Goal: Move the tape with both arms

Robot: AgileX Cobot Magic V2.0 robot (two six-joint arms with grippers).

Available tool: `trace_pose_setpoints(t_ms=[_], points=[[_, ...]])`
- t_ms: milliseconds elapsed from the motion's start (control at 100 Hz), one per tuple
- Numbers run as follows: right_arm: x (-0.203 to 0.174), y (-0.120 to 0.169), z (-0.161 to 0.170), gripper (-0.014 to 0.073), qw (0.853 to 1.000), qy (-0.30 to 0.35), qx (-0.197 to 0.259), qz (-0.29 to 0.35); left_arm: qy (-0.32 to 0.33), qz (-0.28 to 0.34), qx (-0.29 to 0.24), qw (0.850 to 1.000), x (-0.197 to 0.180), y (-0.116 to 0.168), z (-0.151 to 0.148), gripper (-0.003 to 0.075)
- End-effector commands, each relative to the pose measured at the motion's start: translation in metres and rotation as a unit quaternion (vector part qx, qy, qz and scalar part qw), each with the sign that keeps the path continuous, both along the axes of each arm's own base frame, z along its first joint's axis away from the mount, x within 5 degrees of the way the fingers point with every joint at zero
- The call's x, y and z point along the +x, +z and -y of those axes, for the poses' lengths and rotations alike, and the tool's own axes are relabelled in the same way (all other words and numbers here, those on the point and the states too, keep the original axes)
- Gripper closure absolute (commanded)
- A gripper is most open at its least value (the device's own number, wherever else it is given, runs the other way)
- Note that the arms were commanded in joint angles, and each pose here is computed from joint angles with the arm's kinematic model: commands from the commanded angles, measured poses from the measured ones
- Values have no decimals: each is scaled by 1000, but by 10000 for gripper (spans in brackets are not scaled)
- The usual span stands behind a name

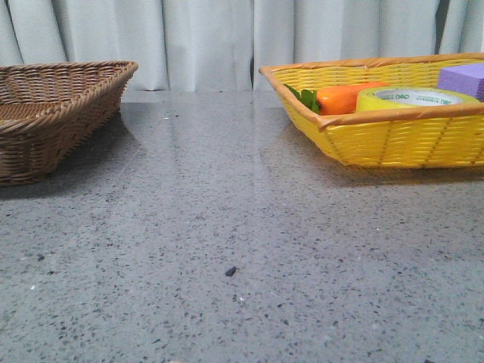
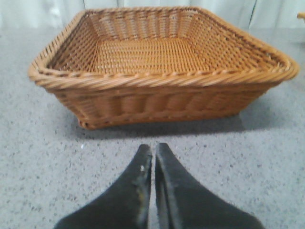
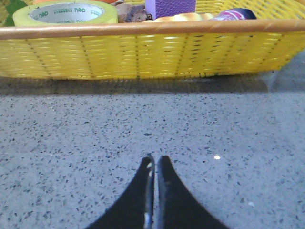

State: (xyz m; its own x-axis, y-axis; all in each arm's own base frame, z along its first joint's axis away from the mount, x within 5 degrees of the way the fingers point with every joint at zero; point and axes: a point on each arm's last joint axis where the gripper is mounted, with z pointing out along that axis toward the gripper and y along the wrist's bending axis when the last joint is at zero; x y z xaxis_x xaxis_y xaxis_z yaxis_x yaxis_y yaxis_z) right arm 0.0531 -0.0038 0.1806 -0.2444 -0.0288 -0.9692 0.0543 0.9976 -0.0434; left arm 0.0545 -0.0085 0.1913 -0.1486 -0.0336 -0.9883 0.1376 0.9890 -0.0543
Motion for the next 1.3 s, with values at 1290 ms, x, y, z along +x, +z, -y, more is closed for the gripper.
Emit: trace_pose_setpoints(t_ms=[1290], points=[[-2,74,-1,660,989,2,30,148,8,155,-37,987,0,65,-1,741]])
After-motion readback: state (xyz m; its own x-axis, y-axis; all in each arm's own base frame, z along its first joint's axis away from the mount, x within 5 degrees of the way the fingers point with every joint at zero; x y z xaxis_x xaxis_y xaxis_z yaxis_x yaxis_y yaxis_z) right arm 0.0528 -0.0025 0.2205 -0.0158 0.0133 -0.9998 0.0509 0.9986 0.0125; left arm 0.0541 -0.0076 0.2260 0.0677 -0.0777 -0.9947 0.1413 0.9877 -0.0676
